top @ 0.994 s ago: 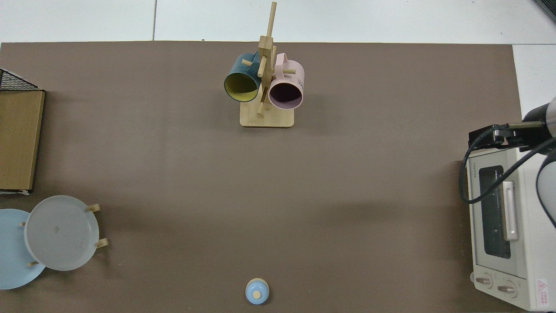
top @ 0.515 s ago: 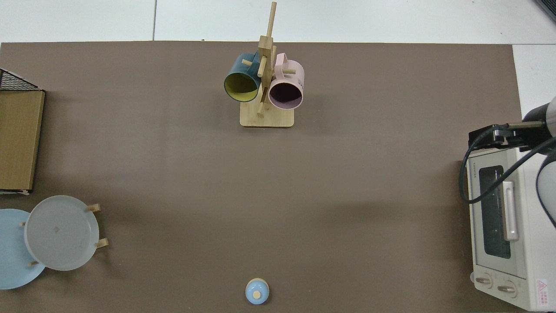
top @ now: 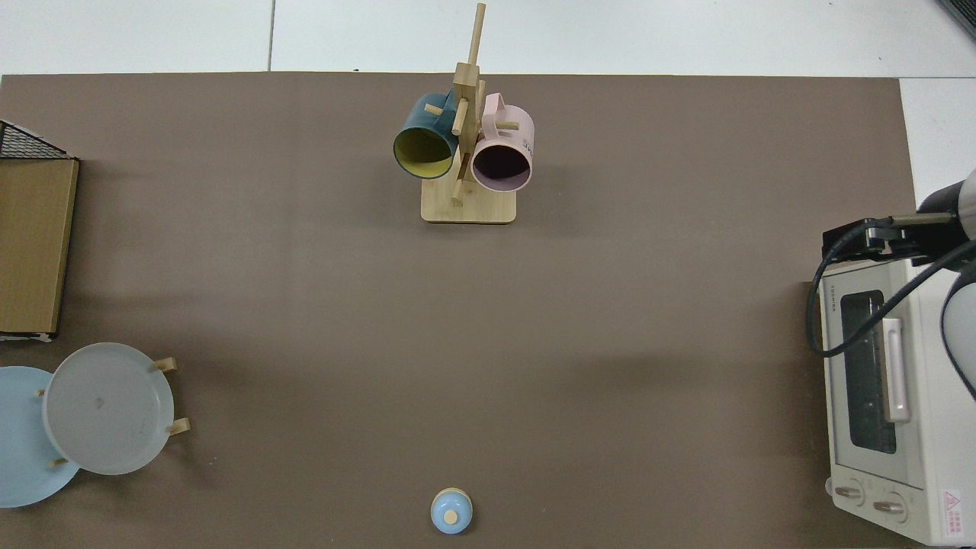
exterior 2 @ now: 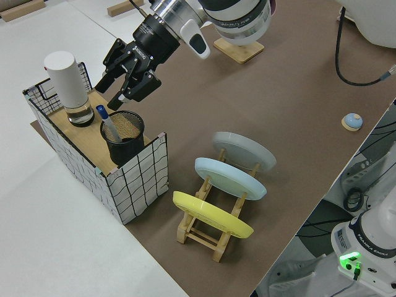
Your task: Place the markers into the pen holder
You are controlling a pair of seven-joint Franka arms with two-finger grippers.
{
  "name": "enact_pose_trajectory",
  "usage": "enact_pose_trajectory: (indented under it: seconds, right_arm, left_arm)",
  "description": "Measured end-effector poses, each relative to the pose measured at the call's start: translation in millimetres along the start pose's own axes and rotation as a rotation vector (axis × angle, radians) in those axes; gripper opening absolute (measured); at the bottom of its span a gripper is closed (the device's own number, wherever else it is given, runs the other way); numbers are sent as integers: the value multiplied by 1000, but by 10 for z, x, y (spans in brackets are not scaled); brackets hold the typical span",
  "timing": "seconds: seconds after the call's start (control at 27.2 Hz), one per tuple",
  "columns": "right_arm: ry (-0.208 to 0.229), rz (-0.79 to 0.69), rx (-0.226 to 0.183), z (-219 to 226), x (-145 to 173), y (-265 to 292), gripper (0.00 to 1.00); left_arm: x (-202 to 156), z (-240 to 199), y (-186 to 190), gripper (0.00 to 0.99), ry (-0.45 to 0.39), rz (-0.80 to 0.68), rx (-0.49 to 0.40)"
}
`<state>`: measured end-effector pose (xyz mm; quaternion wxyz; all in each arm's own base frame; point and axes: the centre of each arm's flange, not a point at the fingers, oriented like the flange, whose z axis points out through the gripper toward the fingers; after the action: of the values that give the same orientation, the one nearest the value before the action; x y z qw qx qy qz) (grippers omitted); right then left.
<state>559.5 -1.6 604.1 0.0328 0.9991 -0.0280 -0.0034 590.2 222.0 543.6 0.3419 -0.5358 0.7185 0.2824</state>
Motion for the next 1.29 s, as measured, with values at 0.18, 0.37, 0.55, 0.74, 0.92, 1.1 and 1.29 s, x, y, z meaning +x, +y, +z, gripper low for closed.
enact_pose_trajectory:
  seconds: [0.18, 0.37, 0.55, 0.74, 0.92, 1.1, 1.29]
  right_arm:
    - [0, 0, 0, 0, 0, 0, 1000]
    - [0, 0, 0, 0, 0, 0, 1000]
    - [0, 0, 0, 0, 0, 0, 1000]
    - [0, 0, 0, 0, 0, 0, 1000]
    - [0, 0, 0, 0, 0, 0, 1000]
    - [0, 0, 0, 0, 0, 0, 1000]
    - [0, 0, 0, 0, 0, 0, 1000]
  left_arm:
    - [-28, -29, -12, 859, -4, -4, 5]
    - [-139, -141, -29, 991, -15, -22, -11]
    - [-164, -317, -81, 991, 32, -65, -47]
    - [-72, -451, -118, 991, 113, -263, -112]
    - [139, -685, -222, 991, 160, -463, -173]
    - [431, -919, -336, 991, 227, -672, -233]
    - [748, -1164, -445, 991, 332, -945, -326]
